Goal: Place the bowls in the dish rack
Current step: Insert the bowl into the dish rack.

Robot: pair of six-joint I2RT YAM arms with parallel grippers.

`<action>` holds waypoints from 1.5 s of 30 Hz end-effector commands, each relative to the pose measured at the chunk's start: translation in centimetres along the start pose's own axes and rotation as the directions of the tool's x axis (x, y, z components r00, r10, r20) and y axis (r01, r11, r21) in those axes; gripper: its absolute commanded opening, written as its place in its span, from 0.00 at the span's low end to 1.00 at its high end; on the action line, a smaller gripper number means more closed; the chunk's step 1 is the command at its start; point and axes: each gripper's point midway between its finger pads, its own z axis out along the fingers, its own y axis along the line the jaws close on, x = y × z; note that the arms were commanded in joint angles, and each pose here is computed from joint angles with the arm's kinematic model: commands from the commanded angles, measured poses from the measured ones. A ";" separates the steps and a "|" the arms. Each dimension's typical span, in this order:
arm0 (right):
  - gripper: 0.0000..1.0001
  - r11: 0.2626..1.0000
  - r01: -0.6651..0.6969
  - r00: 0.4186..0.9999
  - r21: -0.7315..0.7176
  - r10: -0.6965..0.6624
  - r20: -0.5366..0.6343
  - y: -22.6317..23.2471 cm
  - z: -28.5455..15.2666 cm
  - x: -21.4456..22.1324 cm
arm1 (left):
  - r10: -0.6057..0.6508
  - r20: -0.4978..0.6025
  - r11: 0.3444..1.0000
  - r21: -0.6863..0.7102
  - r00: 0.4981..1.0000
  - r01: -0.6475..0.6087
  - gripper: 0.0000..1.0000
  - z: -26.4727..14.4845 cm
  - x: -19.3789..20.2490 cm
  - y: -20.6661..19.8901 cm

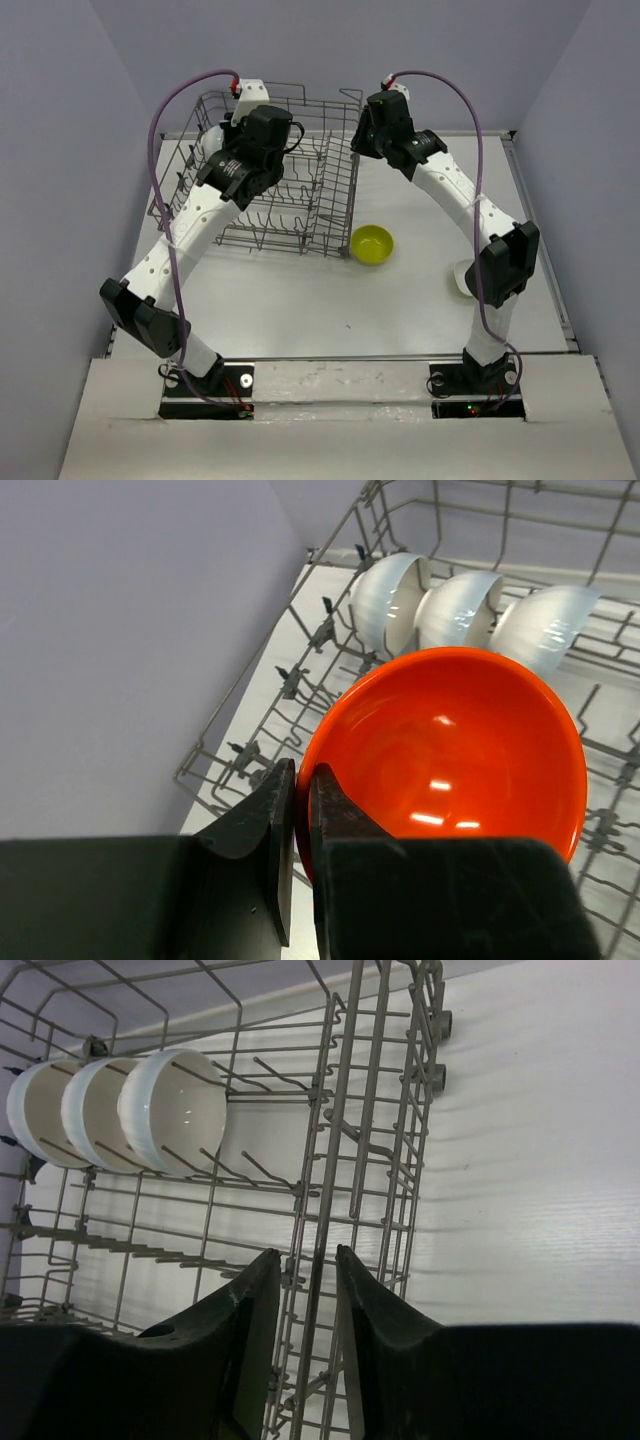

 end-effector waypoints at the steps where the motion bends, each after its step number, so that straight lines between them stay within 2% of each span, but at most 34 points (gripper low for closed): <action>1: 0.31 0.999 0.008 1.000 -0.033 -0.008 0.003 0.7 0.5 -0.4 | 0.010 0.015 0.992 -0.127 1.000 -0.009 0.00 0.1 -1.0 2.6; 10: 0.27 1.000 0.021 0.999 -0.016 -0.022 -0.034 0.0 2.0 1.6 | 0.095 -0.052 0.953 -0.284 0.994 -0.106 0.00 1.5 1.0 5.9; 14: 0.13 1.000 0.024 0.999 -0.014 -0.025 -0.046 0.0 2.5 2.1 | 0.159 -0.099 0.919 -0.349 0.982 -0.185 0.00 2.6 2.5 7.0; 20: 0.01 1.000 0.022 0.999 -0.012 -0.023 -0.043 -0.2 2.4 2.1 | 0.211 -0.162 0.862 -0.435 0.964 -0.261 0.00 4.5 4.4 8.5; 21: 0.01 1.000 0.022 0.999 -0.008 -0.023 -0.041 -0.3 2.3 2.1 | 0.241 -0.180 0.850 -0.434 0.954 -0.297 0.00 4.7 4.5 8.8; 26: 0.01 1.000 0.028 0.999 -0.003 -0.028 -0.032 -0.4 2.2 2.0 | 0.258 -0.168 0.830 -0.465 0.951 -0.307 0.00 5.6 4.6 9.0; 30: 0.01 1.000 0.027 0.999 -0.007 -0.027 -0.031 -0.4 2.1 1.9 | 0.317 -0.178 0.797 -0.482 0.932 -0.363 0.00 6.1 5.0 9.0; 31: 0.01 1.000 0.027 0.999 -0.007 -0.027 -0.031 -0.4 2.1 1.9 | 0.303 -0.159 0.800 -0.493 0.940 -0.342 0.00 6.5 5.2 8.7; 32: 0.01 1.000 0.028 0.999 -0.008 -0.029 -0.032 -0.4 2.1 2.0 | 0.334 -0.172 0.787 -0.490 0.927 -0.374 0.00 6.4 5.1 8.8; 37: 0.01 0.999 0.034 0.999 -0.008 -0.034 -0.035 -0.5 2.1 2.2 | 0.331 -0.138 0.790 -0.501 0.933 -0.354 0.00 7.1 4.7 8.2; 42: 0.01 0.999 0.036 0.998 -0.011 -0.037 -0.042 -0.5 2.2 2.5 | 0.382 -0.153 0.765 -0.501 0.912 -0.404 0.00 7.6 4.7 7.8; 45: 0.01 0.999 0.038 0.998 -0.013 -0.038 -0.043 -0.5 2.3 2.5 | 0.381 -0.129 0.776 -0.493 0.916 -0.392 0.00 7.8 4.5 7.4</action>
